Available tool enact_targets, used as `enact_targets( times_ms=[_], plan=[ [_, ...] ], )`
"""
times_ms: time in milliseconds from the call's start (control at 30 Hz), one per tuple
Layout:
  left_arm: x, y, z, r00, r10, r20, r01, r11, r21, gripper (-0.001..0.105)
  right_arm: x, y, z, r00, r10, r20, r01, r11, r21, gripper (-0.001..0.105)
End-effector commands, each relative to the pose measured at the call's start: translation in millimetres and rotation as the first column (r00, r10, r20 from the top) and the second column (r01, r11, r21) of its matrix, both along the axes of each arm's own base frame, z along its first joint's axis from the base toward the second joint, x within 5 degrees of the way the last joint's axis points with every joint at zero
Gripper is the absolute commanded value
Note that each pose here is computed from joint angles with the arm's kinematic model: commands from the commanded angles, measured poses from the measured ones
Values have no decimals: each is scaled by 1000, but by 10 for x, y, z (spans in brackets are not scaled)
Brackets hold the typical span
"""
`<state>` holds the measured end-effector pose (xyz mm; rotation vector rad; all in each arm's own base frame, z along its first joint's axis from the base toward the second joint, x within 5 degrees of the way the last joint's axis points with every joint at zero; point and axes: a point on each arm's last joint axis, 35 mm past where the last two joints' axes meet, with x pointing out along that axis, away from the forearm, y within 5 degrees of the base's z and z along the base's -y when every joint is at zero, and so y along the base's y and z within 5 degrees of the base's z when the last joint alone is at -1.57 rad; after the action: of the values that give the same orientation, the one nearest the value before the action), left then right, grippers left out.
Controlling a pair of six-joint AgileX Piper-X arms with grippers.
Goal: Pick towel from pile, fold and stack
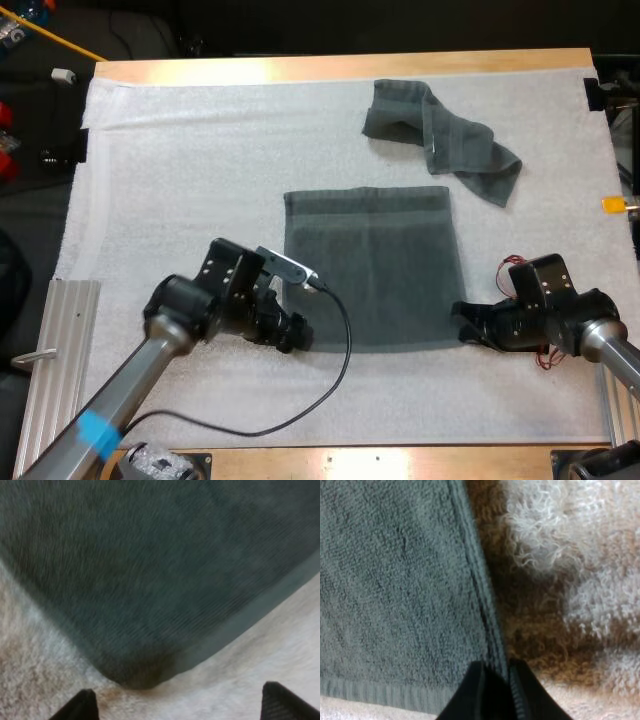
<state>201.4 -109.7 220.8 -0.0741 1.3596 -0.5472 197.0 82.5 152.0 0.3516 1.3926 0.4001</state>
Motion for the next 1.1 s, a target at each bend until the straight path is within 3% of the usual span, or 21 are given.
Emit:
enact_targets(
  times_ms=[0,467,567,867,967,1000,1067],
  plan=[
    [25,-12,-75,1000,-5,-12,5,1000,25,64,-13,-7,11,1000,-3,-1,3,1000,-10,0],
    [245,-119,-670,987,2,-159,13,995,94,64,-13,-7,11,1000,-3,-1,3,1000,-10,0],
    [259,-126,-744,984,4,-178,15,995,104,59,-13,-8,10,1000,-4,0,4,1000,-13,0],
    [270,-162,-768,978,-17,-208,22,999,24,33,-13,-8,10,1000,-5,-1,5,1000,-13,0],
    [253,-153,-769,975,-15,-224,23,999,32,16,-13,-8,10,1000,-5,-1,5,1000,-13,0],
    [244,-149,-770,973,-14,-231,23,999,36,6,-14,-6,11,1000,-4,-3,4,1000,-8,0],
    [232,-143,-766,971,-15,-240,26,999,40,0,-15,-4,12,1000,-1,-5,1,1000,-1,0]
  ],
)
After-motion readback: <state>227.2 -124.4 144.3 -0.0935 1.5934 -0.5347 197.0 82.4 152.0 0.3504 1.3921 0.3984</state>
